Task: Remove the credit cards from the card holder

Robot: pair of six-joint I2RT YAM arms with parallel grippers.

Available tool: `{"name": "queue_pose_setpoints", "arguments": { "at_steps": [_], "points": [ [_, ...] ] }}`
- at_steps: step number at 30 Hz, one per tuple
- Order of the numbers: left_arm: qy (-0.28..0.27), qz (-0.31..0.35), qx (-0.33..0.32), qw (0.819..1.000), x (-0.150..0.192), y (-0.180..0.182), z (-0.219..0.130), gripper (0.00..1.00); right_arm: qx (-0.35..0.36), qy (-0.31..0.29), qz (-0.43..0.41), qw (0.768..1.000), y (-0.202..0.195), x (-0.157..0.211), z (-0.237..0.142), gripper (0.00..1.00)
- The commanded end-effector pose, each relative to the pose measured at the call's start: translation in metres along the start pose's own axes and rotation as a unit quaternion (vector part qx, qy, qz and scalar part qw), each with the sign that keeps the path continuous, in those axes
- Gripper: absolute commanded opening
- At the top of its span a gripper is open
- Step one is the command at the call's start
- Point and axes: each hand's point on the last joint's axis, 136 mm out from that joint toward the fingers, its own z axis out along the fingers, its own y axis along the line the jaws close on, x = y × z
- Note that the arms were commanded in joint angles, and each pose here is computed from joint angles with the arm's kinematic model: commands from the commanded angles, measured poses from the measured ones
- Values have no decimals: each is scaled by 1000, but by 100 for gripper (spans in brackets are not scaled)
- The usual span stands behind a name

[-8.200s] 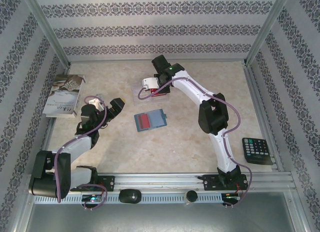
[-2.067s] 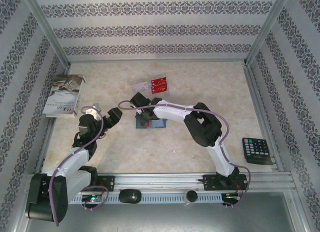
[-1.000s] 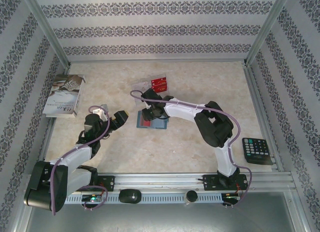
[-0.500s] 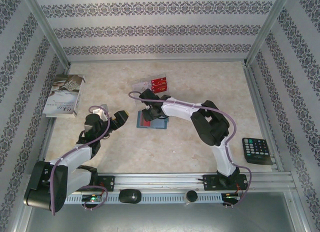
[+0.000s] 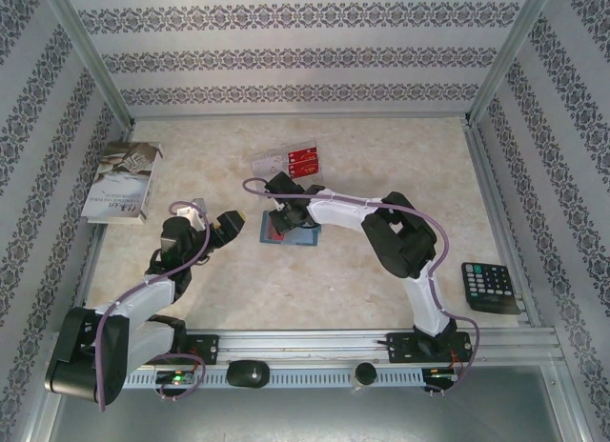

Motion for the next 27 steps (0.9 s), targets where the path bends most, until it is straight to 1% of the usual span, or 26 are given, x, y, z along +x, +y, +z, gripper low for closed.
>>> {"name": "queue_pose_setpoints", "arguments": {
  "at_steps": [1, 3, 6, 9, 12, 14, 16, 20, 24, 27],
  "points": [
    [3, 23, 39, 999, -2, -19, 5, 84, -103, -16, 20, 994, 15, 3, -4, 0],
    [12, 32, 43, 998, 2, -23, 9, 82, -153, -30, 33, 987, 24, -3, -12, 0],
    [28, 46, 39, 998, 11, -28, 19, 78, -201, -47, 49, 977, 34, -9, -21, 0],
    [27, 41, 30, 998, 13, -24, 26, 74, -236, -60, 89, 966, 30, -13, -26, 0],
    [28, 37, 22, 999, 14, -18, 34, 72, -268, -74, 122, 953, 26, -14, -33, 0],
    [33, 38, 26, 998, 16, -20, 40, 70, -277, -77, 128, 949, 25, -14, -36, 0],
    [41, 38, 19, 998, 20, -18, 47, 66, -286, -81, 134, 945, 24, -14, -39, 0],
    [47, 32, 27, 998, 27, -19, 59, 63, -307, -94, 152, 935, 22, -18, -46, 0],
    [59, 35, 33, 997, 35, -22, 72, 49, -316, -92, 152, 932, 23, -18, -47, 0],
    [63, 39, 23, 997, 39, -19, 79, 46, -317, -93, 149, 932, 24, -19, -48, 0]
  ]
}}
